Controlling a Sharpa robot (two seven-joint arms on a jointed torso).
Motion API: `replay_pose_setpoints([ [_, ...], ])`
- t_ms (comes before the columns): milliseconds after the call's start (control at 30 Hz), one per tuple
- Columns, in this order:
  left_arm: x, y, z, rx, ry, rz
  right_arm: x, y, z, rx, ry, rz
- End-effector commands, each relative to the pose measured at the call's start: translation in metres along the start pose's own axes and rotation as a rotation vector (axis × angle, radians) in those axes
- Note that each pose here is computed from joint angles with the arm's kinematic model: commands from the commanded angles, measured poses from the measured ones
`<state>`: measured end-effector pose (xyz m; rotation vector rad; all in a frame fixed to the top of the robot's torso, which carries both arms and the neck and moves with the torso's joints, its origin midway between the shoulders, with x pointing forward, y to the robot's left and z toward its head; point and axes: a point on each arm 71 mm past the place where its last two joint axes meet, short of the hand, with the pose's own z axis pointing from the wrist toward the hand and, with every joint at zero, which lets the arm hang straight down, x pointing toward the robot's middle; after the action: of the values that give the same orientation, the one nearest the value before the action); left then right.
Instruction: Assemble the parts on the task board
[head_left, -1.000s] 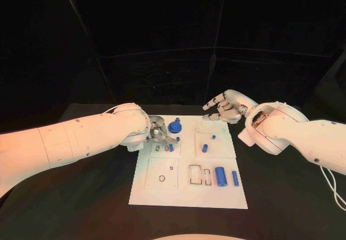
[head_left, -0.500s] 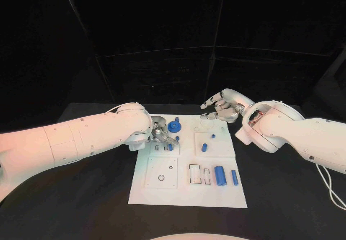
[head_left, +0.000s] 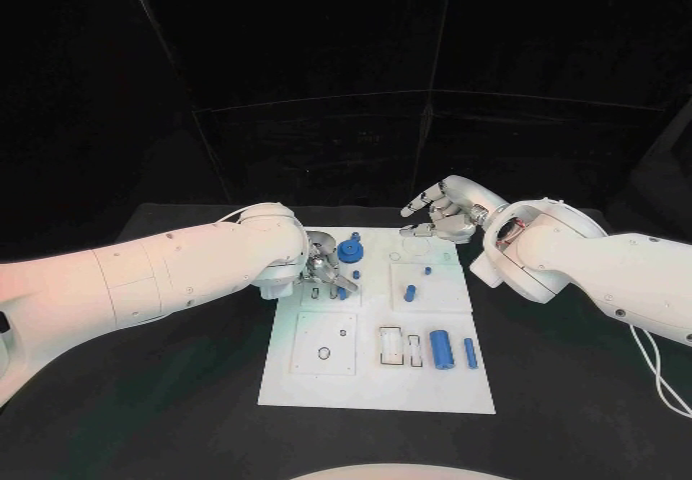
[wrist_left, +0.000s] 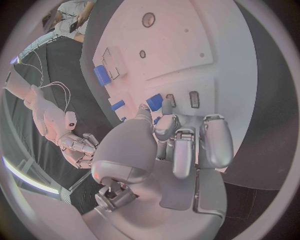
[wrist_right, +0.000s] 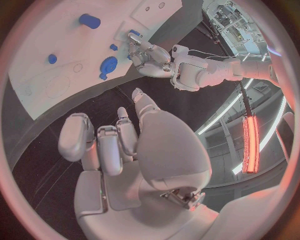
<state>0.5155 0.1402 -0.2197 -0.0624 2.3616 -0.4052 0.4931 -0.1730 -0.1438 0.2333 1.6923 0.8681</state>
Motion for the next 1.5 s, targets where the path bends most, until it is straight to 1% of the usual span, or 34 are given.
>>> replay_pose_setpoints([
  [33, 0.0014, -0.0014, -0.0002, 0.001, 0.027, 0.008, -0.0004, 0.0007, 0.0007, -0.001, 0.005, -0.001],
  [433, 0.0019, -0.0028, -0.0002, 0.005, 0.029, 0.004, -0.0001, 0.0001, 0.0019, 0.003, 0.008, -0.002],
  [600, 0.002, -0.0032, -0.0009, 0.013, 0.026, -0.023, 0.0001, -0.0001, 0.0028, 0.003, 0.009, -0.002],
  [800, 0.0012, -0.0014, -0.0025, 0.021, 0.014, -0.062, 0.0004, -0.0009, 0.0039, 0.008, 0.011, -0.003],
  [1200, 0.0016, 0.0018, -0.0068, 0.04, 0.008, -0.111, 0.001, -0.0015, 0.0056, 0.01, 0.017, -0.004],
  [1500, 0.0006, 0.0045, -0.0092, 0.047, -0.01, -0.133, 0.0012, -0.0018, 0.0064, 0.01, 0.018, -0.002],
])
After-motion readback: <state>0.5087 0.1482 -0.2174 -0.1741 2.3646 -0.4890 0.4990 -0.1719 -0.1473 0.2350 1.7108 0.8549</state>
